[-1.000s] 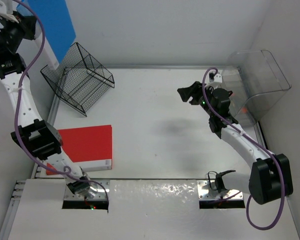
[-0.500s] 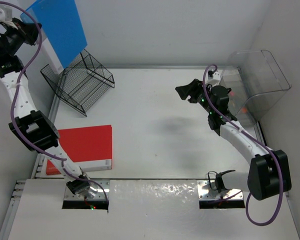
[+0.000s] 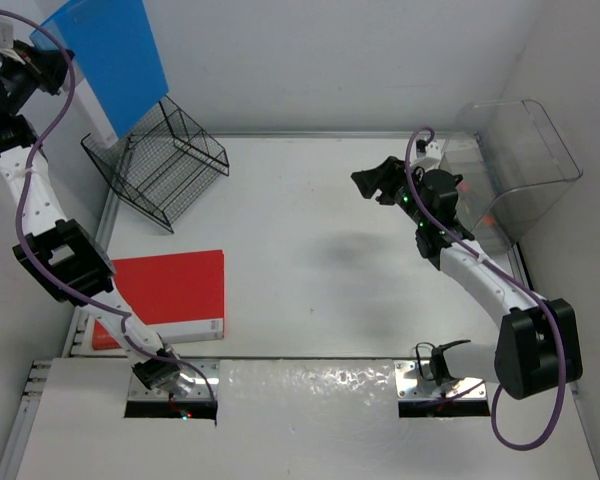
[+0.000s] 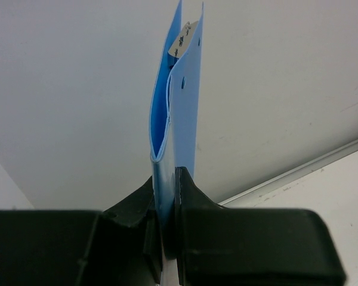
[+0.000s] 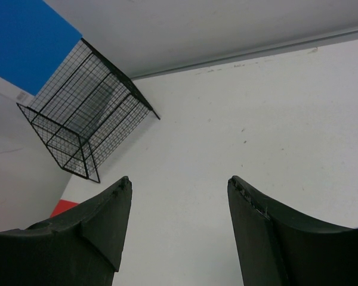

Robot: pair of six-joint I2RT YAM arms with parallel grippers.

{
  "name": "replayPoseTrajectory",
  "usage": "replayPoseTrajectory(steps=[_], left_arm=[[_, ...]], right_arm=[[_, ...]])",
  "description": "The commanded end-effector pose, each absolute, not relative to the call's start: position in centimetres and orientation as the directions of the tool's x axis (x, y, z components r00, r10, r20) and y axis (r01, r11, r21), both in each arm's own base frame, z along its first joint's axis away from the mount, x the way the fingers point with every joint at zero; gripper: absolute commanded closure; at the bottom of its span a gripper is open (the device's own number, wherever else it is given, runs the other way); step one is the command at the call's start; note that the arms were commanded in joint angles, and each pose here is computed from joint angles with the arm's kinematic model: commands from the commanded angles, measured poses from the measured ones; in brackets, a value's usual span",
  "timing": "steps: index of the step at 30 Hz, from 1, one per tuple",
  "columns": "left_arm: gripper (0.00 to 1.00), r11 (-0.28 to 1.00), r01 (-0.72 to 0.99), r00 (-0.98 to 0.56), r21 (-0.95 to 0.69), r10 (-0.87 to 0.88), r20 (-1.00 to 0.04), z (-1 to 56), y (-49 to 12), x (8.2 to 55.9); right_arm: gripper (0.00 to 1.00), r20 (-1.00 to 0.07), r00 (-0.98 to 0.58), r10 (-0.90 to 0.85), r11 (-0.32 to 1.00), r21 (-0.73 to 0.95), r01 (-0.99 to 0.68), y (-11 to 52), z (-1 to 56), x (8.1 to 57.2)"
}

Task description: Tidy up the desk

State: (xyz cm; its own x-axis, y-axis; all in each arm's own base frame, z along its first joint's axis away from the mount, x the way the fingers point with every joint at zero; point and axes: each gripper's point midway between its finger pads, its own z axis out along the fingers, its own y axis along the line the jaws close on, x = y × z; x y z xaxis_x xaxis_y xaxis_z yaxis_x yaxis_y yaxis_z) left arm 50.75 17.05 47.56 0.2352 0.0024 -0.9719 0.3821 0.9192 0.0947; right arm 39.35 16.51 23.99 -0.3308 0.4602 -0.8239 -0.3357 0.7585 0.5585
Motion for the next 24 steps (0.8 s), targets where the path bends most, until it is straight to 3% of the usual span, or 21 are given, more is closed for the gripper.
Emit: replayPoseTrajectory(steps=[1,24], left_arm=[[1.0,0.92,0.362,0.295,0.15,0.039,-0.955,49.1,18.0,50.0],[1.0,0.931,0.349,0.195,0.105,0.037,-0.98,44.7,19.7,50.2]], right_arm=[[0.36,-0.845,-0.268,0.463,0.761,0.534,-0.368,16.6,26.5,40.2],[0.36,-0.832,-0.287,0.475,0.757,0.552,-0.348,16.6,25.5,40.9]])
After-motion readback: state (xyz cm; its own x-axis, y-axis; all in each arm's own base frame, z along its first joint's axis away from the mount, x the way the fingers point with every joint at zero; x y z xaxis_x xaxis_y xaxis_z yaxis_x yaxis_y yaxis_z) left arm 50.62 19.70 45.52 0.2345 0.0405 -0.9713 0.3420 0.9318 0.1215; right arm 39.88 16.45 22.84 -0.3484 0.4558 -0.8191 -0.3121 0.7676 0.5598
